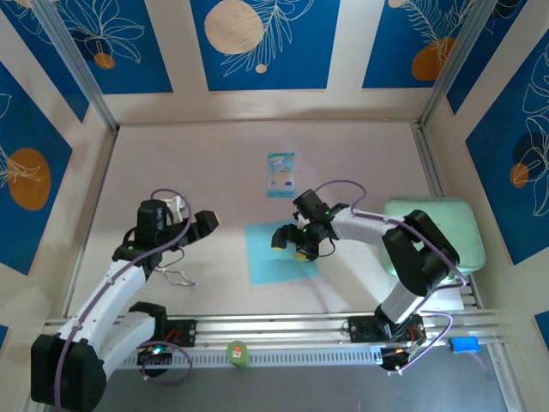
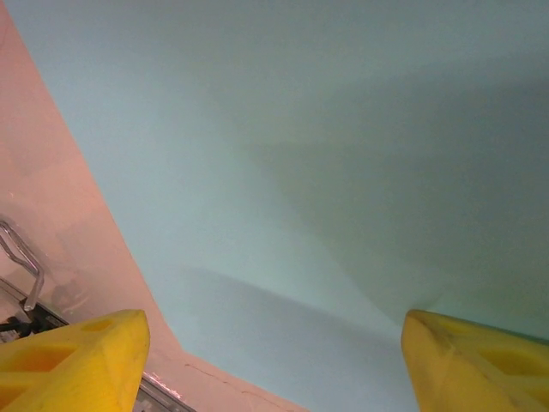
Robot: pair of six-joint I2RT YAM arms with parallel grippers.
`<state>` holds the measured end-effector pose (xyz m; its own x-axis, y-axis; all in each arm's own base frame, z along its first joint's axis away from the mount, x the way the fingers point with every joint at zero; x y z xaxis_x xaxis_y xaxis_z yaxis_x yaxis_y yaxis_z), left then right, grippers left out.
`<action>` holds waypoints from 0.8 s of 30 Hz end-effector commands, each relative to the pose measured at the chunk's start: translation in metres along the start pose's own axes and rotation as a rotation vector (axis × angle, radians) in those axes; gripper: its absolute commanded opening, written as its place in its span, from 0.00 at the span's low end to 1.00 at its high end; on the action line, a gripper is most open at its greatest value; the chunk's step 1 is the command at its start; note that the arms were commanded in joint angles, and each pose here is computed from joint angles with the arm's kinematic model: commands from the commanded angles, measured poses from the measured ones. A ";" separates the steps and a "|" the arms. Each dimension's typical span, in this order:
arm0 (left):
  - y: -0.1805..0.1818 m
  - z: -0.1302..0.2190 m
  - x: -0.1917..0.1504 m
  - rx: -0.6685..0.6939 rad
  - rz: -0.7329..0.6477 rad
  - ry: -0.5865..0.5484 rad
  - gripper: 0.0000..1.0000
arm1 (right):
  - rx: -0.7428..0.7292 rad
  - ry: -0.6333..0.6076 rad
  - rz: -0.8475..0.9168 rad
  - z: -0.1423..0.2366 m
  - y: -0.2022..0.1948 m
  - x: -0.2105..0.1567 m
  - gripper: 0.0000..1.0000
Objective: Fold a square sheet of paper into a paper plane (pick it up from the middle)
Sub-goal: Move the square sheet of paper to the bottom-center of the table.
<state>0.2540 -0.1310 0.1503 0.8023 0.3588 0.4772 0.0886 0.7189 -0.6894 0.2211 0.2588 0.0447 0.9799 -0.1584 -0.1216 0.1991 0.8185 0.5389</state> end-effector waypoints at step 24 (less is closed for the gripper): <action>-0.024 -0.037 -0.021 0.004 -0.079 0.119 0.86 | 0.102 -0.040 -0.277 -0.013 0.000 0.010 0.78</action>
<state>0.2455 -0.1698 0.1195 0.8758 0.2266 0.4262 0.1163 0.7579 -0.6419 0.2385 0.2620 0.0421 0.9211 -0.3430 -0.1842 0.3832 0.7151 0.5846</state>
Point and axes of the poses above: each hand's point on the last joint's axis, 136 mm out from that joint toward the fingers, its own z axis back along the fingers, its own y axis along the line the jaws close on, x = y × z, the point moved 1 cm from there along z, back along the fingers, and after that the axes turned 3 degrees about -z, right-handed, at the moved point
